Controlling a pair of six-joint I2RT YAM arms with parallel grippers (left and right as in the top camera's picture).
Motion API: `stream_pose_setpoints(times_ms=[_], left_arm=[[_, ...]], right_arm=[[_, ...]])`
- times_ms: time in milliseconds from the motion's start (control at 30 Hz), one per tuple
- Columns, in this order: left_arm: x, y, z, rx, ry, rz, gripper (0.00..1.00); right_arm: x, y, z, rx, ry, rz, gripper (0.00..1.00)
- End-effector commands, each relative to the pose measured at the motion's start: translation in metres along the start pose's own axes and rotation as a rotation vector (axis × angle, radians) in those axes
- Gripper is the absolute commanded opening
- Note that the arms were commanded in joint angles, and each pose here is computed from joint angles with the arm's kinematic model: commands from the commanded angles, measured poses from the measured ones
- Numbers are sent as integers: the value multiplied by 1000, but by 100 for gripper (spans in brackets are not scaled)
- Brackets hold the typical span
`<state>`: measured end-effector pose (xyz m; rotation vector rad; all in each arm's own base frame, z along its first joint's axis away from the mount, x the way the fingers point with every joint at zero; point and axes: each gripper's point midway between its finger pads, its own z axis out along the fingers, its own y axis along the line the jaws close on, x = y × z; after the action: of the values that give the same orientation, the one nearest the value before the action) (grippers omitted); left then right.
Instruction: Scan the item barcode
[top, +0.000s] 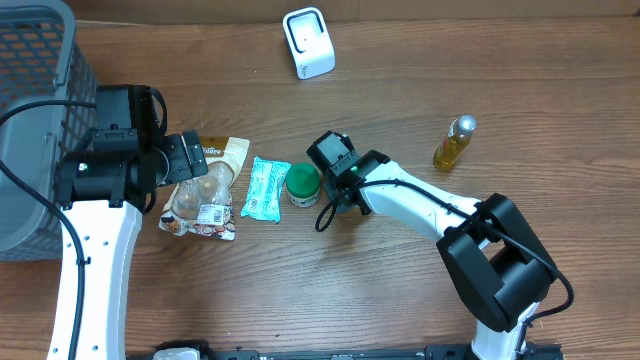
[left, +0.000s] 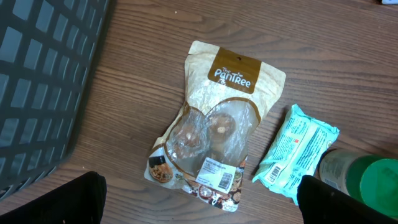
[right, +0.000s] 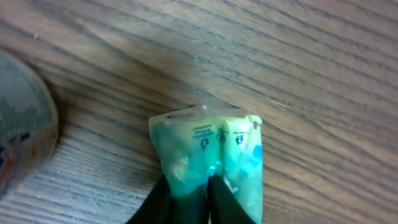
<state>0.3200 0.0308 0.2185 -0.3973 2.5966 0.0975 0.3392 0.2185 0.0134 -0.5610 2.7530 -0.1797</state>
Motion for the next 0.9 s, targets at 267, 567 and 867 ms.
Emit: stream_pose_setpoints(times_ms=[267, 567, 867], left_arm=[[-4, -2, -2, 4, -10, -10, 99], [-4, -2, -2, 4, -10, -10, 100], [-4, -2, -2, 4, -10, -10, 100]], right_arm=[[-30, -16, -54, -124, -54, 199, 4], [-42, -20, -97, -841, 17, 437, 4], [-24, -15, -54, -1006, -20, 655, 4]])
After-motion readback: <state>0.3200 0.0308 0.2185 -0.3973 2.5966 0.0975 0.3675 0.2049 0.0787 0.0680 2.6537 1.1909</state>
